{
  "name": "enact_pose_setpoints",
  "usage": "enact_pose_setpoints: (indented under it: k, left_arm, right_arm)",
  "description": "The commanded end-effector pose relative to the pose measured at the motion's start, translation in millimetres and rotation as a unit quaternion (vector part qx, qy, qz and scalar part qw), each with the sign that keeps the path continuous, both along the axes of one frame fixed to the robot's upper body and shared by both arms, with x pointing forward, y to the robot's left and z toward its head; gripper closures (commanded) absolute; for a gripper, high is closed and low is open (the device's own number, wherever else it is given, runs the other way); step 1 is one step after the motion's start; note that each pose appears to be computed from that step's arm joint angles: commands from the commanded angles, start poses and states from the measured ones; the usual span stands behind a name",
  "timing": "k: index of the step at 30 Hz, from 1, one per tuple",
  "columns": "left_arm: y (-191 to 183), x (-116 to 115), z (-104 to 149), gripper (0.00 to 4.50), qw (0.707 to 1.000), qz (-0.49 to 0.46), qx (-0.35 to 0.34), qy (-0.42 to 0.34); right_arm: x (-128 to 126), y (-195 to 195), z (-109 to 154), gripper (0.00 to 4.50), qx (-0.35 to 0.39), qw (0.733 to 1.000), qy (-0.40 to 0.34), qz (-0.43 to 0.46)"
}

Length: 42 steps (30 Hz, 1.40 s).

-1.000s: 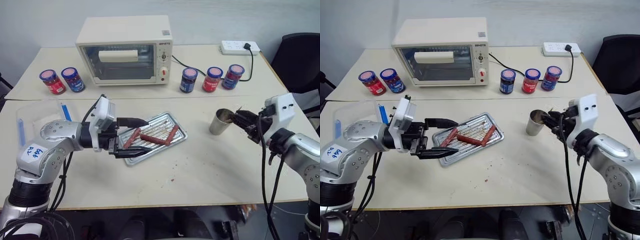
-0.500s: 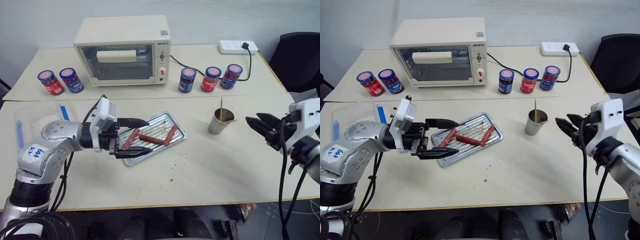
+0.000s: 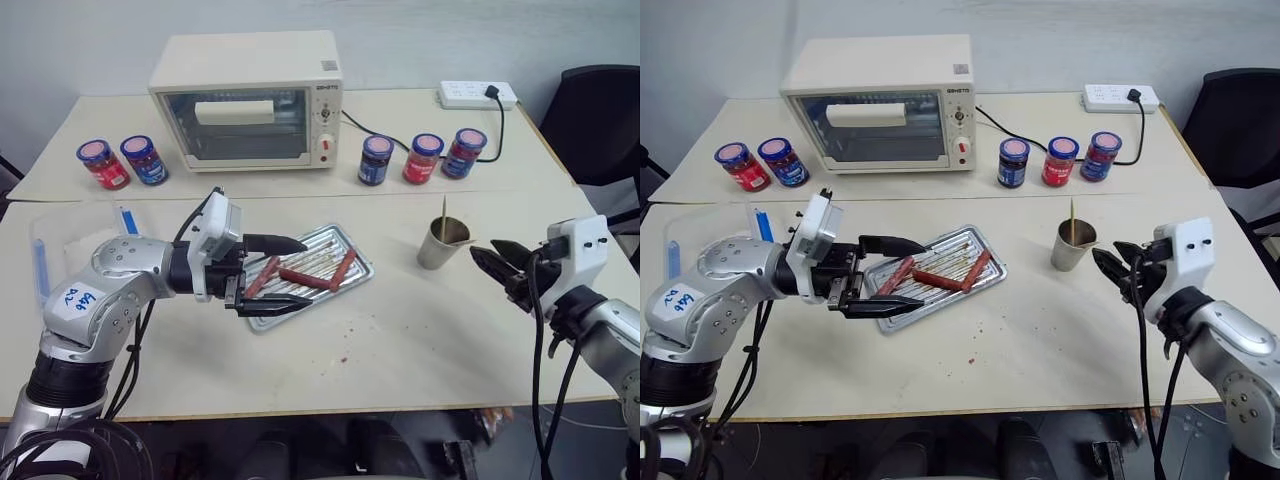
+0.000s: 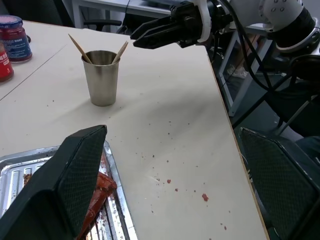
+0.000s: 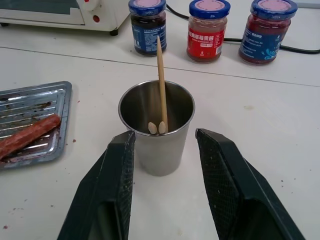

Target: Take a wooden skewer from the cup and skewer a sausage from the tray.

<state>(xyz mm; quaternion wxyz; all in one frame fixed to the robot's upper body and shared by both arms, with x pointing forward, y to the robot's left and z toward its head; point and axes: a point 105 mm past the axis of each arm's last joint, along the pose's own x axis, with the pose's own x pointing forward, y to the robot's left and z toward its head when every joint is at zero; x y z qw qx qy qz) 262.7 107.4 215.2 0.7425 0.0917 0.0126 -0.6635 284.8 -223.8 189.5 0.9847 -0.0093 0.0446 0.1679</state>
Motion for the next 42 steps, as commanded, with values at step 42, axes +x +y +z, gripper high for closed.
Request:
enact_pose_setpoints:
  k: [42]
  left_arm:
    - [2.0,0.8,13.2,0.00,1.000,0.003,-0.001,-0.030]
  right_arm:
    - [12.4,-9.7,9.0,2.49,0.001,0.999,-0.032,-0.012]
